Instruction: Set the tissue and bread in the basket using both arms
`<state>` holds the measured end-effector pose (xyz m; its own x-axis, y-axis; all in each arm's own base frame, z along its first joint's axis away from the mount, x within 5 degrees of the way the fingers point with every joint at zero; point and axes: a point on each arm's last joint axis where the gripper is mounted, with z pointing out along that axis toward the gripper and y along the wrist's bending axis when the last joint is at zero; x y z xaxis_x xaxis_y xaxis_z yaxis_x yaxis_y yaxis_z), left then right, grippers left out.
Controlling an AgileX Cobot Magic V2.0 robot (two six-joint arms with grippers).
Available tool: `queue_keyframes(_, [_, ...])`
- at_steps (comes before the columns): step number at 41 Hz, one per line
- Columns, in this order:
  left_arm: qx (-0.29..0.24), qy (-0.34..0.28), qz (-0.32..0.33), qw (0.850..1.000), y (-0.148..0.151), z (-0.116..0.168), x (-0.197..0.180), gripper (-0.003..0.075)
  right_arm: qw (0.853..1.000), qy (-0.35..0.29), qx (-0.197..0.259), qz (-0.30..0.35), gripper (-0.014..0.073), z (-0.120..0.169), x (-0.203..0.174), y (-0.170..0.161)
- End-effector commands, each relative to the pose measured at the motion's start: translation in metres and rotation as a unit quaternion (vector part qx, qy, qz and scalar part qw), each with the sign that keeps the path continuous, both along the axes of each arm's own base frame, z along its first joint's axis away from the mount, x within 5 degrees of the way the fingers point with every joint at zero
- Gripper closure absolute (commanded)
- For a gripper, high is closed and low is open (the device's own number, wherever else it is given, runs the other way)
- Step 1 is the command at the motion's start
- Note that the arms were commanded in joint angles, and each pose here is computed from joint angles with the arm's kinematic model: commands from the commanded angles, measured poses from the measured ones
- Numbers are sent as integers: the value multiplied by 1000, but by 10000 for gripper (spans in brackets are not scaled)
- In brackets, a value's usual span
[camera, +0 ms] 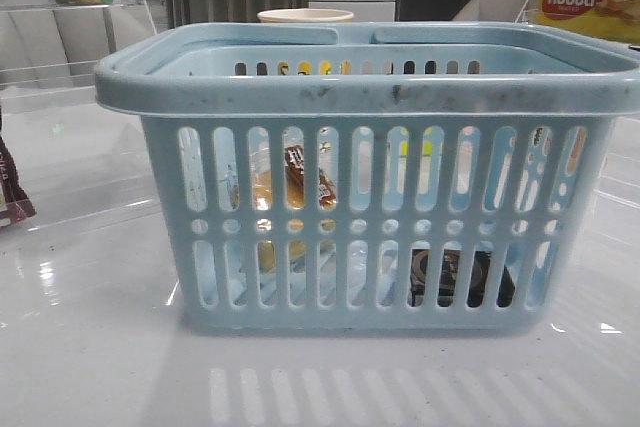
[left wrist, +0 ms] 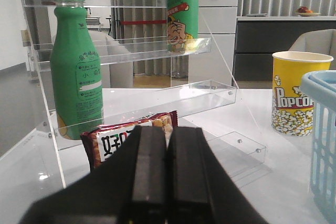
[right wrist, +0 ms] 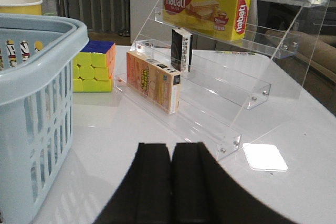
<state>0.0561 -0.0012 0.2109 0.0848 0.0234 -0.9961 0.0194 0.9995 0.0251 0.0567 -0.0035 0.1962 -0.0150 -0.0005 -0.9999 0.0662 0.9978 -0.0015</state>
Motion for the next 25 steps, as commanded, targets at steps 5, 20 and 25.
queue_keyframes(5, [-7,-52,-1,999,0,8,-2,627,997,-72,-10,-8,538,14,-3,-1])
queue_keyframes(20, [-7,-52,-1,999,0,8,-2,627,995,-100,16,24,538,19,-3,2])
queue_keyframes(25, [-7,-52,-1,999,0,8,-2,627,994,-105,19,24,538,20,-3,2])
